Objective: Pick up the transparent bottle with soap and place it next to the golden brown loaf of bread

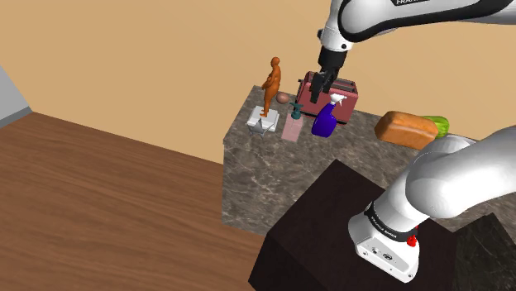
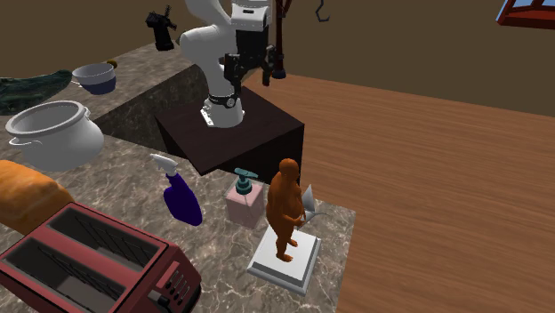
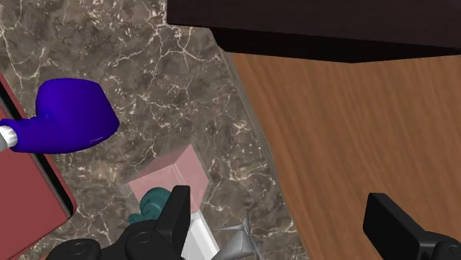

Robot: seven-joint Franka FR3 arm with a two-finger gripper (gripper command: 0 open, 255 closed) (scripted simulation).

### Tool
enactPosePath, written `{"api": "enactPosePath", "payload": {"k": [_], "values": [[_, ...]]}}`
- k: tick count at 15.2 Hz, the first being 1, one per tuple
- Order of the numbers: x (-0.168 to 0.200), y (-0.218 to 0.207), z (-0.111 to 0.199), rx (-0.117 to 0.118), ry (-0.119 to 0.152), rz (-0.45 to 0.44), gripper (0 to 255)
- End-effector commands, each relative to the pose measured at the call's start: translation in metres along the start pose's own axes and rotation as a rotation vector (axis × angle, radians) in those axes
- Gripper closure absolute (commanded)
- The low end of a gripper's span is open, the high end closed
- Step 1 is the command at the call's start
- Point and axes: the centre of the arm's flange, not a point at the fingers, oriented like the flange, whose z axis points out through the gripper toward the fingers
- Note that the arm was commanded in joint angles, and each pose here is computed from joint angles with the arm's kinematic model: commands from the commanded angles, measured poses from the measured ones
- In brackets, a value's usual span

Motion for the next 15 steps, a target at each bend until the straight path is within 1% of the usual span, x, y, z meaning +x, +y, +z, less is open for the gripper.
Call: {"api": "enactPosePath", "payload": {"k": [1,15], "values": [[0.016,0.015,0.019,-0.007,0.004,0.000,0],[0.122,0.113,0.126,-0.051,0.020,0.004,0]]}}
